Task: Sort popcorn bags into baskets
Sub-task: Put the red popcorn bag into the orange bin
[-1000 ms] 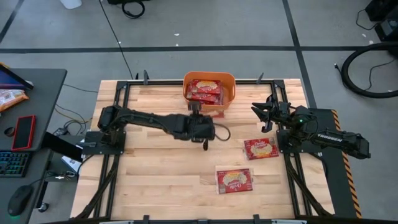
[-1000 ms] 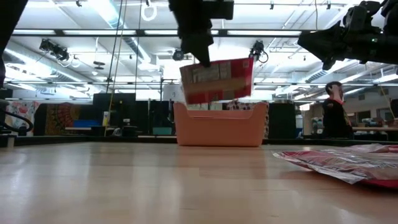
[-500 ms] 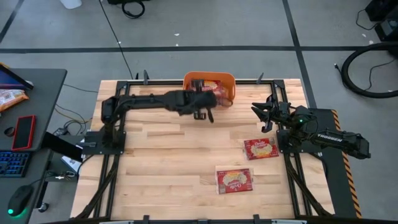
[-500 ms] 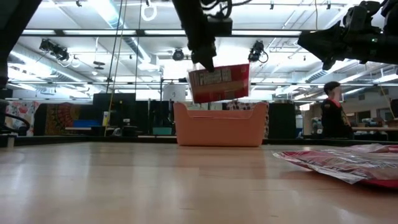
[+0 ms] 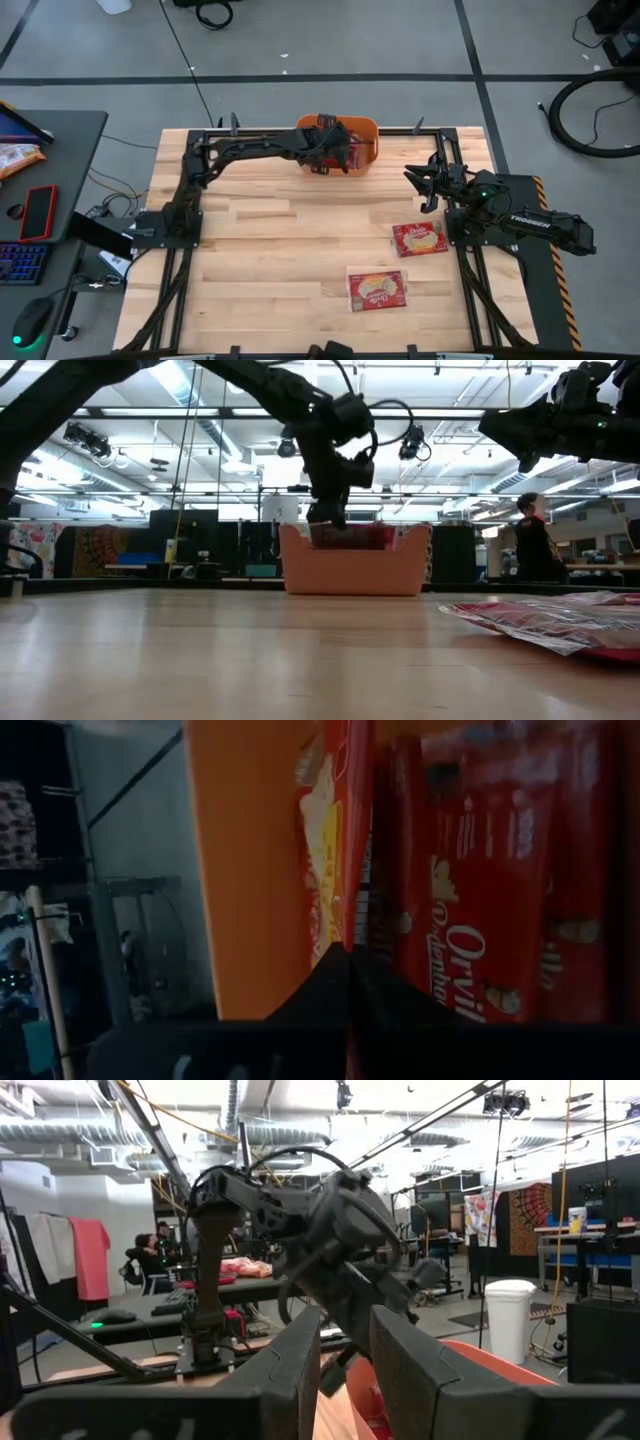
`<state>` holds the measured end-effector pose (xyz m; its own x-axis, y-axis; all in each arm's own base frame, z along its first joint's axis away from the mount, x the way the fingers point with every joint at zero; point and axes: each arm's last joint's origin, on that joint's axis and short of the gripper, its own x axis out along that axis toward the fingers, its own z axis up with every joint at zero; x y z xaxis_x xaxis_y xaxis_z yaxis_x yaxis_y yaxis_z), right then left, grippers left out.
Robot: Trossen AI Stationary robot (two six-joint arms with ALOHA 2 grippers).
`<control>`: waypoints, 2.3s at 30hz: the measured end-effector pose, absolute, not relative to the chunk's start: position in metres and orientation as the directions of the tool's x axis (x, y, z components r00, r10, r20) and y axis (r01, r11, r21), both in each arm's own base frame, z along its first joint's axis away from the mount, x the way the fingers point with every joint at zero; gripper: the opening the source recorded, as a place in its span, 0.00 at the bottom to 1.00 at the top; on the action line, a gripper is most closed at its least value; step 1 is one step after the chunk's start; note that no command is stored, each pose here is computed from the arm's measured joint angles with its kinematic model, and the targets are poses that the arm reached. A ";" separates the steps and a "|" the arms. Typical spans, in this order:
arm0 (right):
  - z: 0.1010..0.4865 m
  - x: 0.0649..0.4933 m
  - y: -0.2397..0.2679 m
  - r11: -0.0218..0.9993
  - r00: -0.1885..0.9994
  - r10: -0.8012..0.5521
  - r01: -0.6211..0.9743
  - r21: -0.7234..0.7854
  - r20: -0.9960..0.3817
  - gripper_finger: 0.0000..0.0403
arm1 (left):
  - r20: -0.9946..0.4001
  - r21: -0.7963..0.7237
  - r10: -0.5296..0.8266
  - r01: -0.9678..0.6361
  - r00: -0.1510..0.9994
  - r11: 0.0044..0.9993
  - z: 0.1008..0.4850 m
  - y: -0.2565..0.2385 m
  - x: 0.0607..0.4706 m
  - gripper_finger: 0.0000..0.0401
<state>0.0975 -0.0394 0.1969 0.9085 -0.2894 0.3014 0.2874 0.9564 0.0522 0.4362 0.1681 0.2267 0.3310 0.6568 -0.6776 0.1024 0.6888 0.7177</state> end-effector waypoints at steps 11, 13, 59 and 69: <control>0.197 0.098 -0.039 0.957 0.909 -0.289 0.287 0.052 0.302 0.24 | -0.659 0.739 0.697 0.076 0.283 0.669 0.227 0.168 0.434 0.24; 0.197 0.098 -0.039 0.957 0.909 -0.289 0.287 0.052 0.302 0.24 | -0.656 0.735 0.686 0.059 0.315 0.676 0.237 0.161 0.433 0.27; 0.197 0.098 -0.039 0.957 0.910 -0.286 0.284 0.051 0.300 0.24 | -0.773 0.350 0.246 0.069 0.585 0.934 0.221 0.026 0.387 0.11; 0.196 0.098 -0.040 0.956 0.911 -0.290 0.287 0.052 0.295 0.24 | -0.574 0.471 0.262 0.050 0.775 0.881 0.217 0.027 0.360 0.11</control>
<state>0.0981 -0.0396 0.1962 0.9106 -0.2896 0.2949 0.2871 0.9564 0.0525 0.3601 0.0267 0.2174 0.7754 0.2624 -0.5743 0.0504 0.8809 0.4706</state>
